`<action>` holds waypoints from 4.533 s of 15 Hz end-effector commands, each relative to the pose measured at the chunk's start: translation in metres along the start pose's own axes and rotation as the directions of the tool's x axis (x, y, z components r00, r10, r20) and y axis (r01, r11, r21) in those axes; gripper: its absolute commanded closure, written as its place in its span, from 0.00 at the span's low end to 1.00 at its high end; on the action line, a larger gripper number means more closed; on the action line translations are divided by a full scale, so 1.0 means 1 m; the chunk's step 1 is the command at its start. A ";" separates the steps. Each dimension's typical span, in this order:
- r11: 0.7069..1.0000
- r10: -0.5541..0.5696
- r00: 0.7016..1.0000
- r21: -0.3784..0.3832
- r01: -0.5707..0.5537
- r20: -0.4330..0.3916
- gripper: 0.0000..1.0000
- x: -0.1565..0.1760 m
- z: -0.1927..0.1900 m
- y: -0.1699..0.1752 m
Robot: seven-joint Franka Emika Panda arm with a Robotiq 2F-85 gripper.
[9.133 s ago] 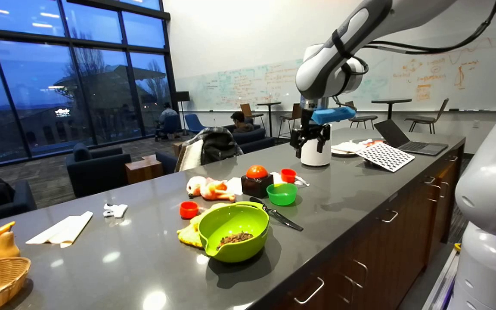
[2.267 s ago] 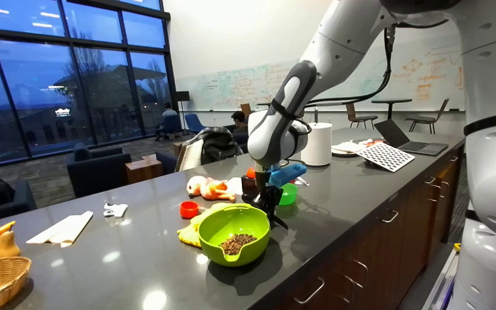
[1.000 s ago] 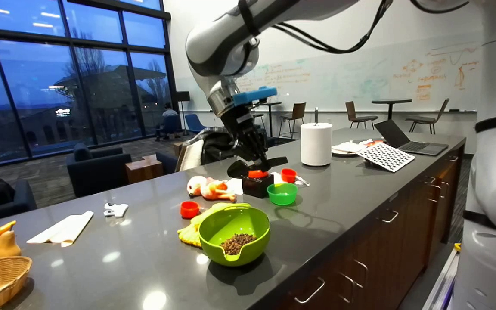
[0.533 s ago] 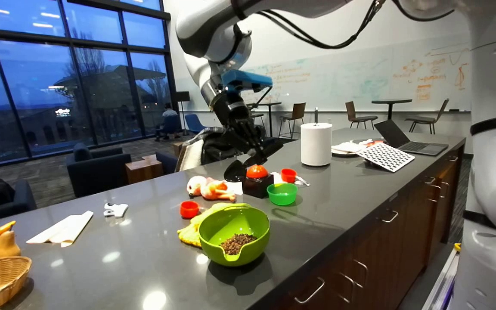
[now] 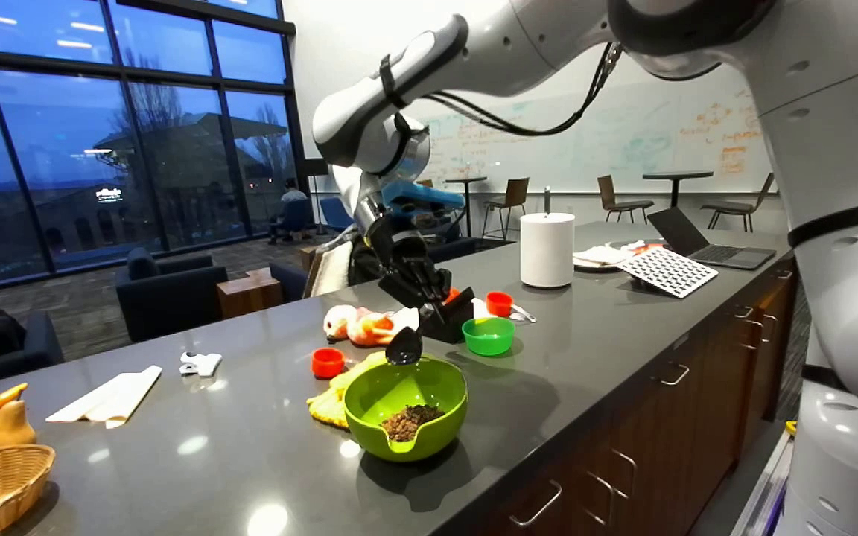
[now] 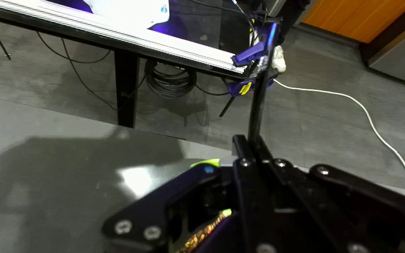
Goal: Use the black spoon to stir in the green bowl
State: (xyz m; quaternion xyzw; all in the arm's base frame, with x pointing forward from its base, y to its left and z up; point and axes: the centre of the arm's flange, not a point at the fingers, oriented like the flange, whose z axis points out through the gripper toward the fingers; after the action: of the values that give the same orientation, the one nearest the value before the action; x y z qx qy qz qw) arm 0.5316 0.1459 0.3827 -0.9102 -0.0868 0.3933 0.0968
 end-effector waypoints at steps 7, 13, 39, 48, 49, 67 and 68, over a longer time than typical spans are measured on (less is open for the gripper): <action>0.984 -0.109 0.993 0.147 0.101 0.047 0.99 0.074 0.011 0.042; 0.980 -0.153 0.987 0.137 0.144 0.054 0.70 0.093 0.011 0.045; 0.967 0.109 0.934 -0.183 -0.180 -0.341 0.00 0.077 -0.010 -0.012; 0.886 0.349 0.880 -0.192 -0.422 -0.321 0.00 0.017 0.017 0.000; 0.886 0.352 0.883 -0.195 -0.421 -0.310 0.00 0.008 0.021 0.004; 0.985 -0.086 0.949 -0.166 0.036 -0.305 0.00 -0.012 0.059 0.046; 0.983 -0.137 0.946 -0.161 0.092 -0.295 0.00 -0.014 0.055 0.047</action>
State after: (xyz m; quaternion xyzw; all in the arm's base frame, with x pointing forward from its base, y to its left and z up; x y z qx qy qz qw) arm 0.4956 0.1118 0.3301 -0.9637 -0.0919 0.2493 0.0255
